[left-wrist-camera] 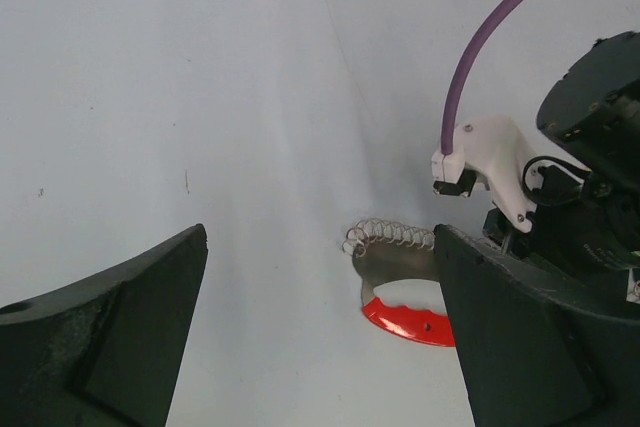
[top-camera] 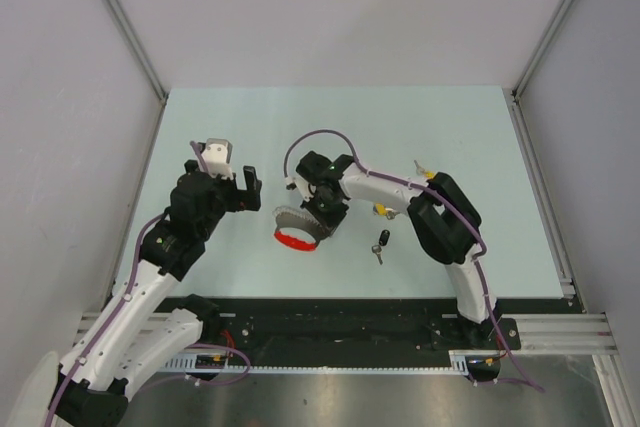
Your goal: Put the keys on the keyring
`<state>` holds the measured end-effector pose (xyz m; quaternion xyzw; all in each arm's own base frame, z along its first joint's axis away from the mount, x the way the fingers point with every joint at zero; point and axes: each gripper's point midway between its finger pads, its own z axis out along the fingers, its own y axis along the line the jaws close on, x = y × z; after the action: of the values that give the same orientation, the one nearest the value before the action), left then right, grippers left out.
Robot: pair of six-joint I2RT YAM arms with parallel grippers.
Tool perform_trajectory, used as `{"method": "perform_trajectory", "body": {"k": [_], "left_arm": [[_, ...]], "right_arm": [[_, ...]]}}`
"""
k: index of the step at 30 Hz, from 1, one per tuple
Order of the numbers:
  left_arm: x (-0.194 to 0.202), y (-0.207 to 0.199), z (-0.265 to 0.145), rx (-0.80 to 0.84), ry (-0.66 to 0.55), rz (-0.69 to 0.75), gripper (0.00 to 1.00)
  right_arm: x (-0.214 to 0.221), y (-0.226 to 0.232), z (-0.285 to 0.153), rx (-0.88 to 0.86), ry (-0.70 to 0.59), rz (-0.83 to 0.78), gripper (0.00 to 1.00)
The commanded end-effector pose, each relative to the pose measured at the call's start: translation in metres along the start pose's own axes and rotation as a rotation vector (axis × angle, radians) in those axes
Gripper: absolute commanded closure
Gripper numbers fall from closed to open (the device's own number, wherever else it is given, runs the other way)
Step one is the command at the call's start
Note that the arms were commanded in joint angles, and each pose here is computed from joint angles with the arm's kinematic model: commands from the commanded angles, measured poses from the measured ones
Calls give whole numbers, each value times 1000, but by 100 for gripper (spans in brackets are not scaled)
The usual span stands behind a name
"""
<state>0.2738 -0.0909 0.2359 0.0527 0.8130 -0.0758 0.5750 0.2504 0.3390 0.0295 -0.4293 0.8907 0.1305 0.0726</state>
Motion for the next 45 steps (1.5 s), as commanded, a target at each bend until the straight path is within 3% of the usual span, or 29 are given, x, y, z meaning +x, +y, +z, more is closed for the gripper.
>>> {"method": "perform_trajectory", "body": {"k": [1, 6, 15, 16, 18, 19, 21, 22, 24, 26, 28, 30, 32, 37, 45], "left_arm": [[-9, -3, 0, 24, -42, 16, 0], [-17, -11, -2, 67, -73, 3, 0], [-48, -61, -15, 346, -150, -3, 0], [-56, -67, -18, 377, -171, -1, 0], [-60, -80, -21, 455, -176, 5, 0], [-65, -85, -23, 480, -191, 7, 0], [-68, -96, -25, 545, -193, 15, 0], [-74, -99, -28, 563, -211, 19, 0], [-77, -107, -29, 609, -217, 35, 0], [-81, -113, -31, 648, -237, 58, 0], [-85, -121, -33, 703, -272, 100, 0], [-81, -129, -36, 765, -277, 123, 0], [-89, -135, -39, 798, -316, 127, 0], [-95, -148, -44, 889, -332, 161, 0], [-112, -173, -42, 1046, -344, 163, 5]], "right_arm": [[-32, -6, -54, 134, -180, -55, 100], [-50, 0, -104, 201, -369, -85, 100], [-70, 7, -189, 244, -797, -118, 100], [-78, 14, -216, 231, -907, -137, 100], [-73, 16, -220, 225, -970, -169, 100], [-81, 27, -253, 198, -1113, -200, 100], [-69, 33, -252, 167, -1205, -242, 100], [-72, 37, -293, 163, -1389, -245, 100], [-66, 37, -306, 137, -1520, -265, 100], [-65, 21, -309, 145, -1535, -246, 100], [-59, 15, -306, 47, -1533, -211, 100], [-50, 25, -324, -92, -1617, -207, 100], [-42, 16, -326, -128, -1633, -199, 100], [-28, 27, -333, -299, -1646, -302, 100], [-22, 39, -331, -403, -1634, -434, 100]]}}
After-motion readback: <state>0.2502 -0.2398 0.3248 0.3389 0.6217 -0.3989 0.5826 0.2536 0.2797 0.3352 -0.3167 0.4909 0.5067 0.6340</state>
